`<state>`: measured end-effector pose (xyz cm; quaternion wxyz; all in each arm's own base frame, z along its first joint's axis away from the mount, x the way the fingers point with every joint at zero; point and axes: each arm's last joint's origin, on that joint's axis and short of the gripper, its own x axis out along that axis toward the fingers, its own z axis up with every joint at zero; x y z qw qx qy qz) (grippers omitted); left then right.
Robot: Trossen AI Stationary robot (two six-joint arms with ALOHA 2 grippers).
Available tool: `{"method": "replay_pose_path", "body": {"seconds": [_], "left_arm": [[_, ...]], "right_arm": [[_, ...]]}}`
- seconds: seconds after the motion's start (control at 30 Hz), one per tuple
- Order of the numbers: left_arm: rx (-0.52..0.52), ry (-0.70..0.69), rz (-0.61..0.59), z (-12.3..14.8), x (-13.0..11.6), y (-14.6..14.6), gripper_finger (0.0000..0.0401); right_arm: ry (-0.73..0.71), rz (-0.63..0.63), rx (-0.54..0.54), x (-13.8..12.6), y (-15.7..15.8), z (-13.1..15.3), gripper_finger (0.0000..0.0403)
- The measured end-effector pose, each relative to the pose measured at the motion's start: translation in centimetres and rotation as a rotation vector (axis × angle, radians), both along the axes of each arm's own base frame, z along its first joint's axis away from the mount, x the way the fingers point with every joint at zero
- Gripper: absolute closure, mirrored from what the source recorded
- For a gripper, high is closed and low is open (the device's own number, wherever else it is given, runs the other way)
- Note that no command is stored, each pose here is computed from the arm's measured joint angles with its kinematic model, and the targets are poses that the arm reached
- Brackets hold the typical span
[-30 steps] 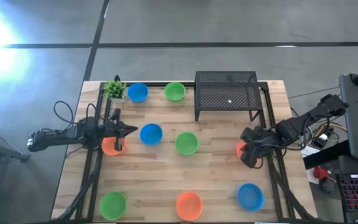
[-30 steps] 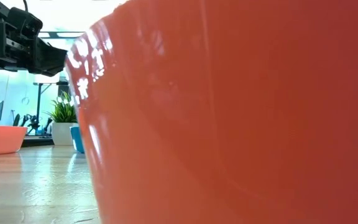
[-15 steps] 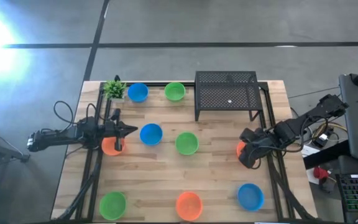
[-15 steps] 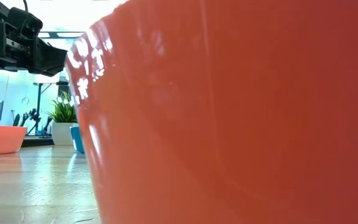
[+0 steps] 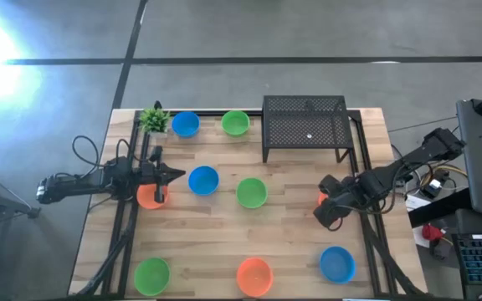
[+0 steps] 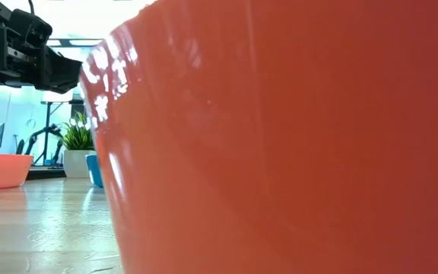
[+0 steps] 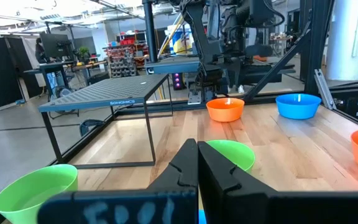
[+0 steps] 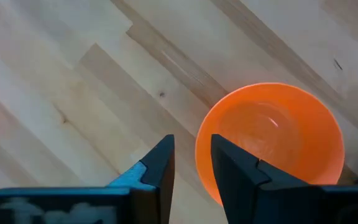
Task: Pick & Place Mini bowls
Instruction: Put the top right orange bowl on the shelf
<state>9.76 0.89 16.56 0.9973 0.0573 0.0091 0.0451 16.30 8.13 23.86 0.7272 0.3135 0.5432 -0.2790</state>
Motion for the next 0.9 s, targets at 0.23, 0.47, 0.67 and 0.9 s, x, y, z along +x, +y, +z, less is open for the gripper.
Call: {"method": "replay_pose_path", "body": {"seconds": [0.23,0.47,0.67,0.9], "left_arm": [[0.0,0.0,0.0,0.0,0.0,0.0,0.0401],[0.0,0.0,0.0,0.0,0.0,0.0,0.0401],[0.0,0.0,0.0,0.0,0.0,0.0,0.0401],[0.0,0.0,0.0,0.0,0.0,0.0,0.0401]], "right_arm": [[0.065,-0.059,-0.023,0.9,0.5,-1.3,0.0305],[0.134,-0.111,-0.052,1.5,0.8,-2.9,0.0301],[0.189,-0.116,-0.055,1.9,1.1,-3.9,0.0301],[0.208,-0.117,-0.066,2.2,1.3,-4.4,0.0308]]}}
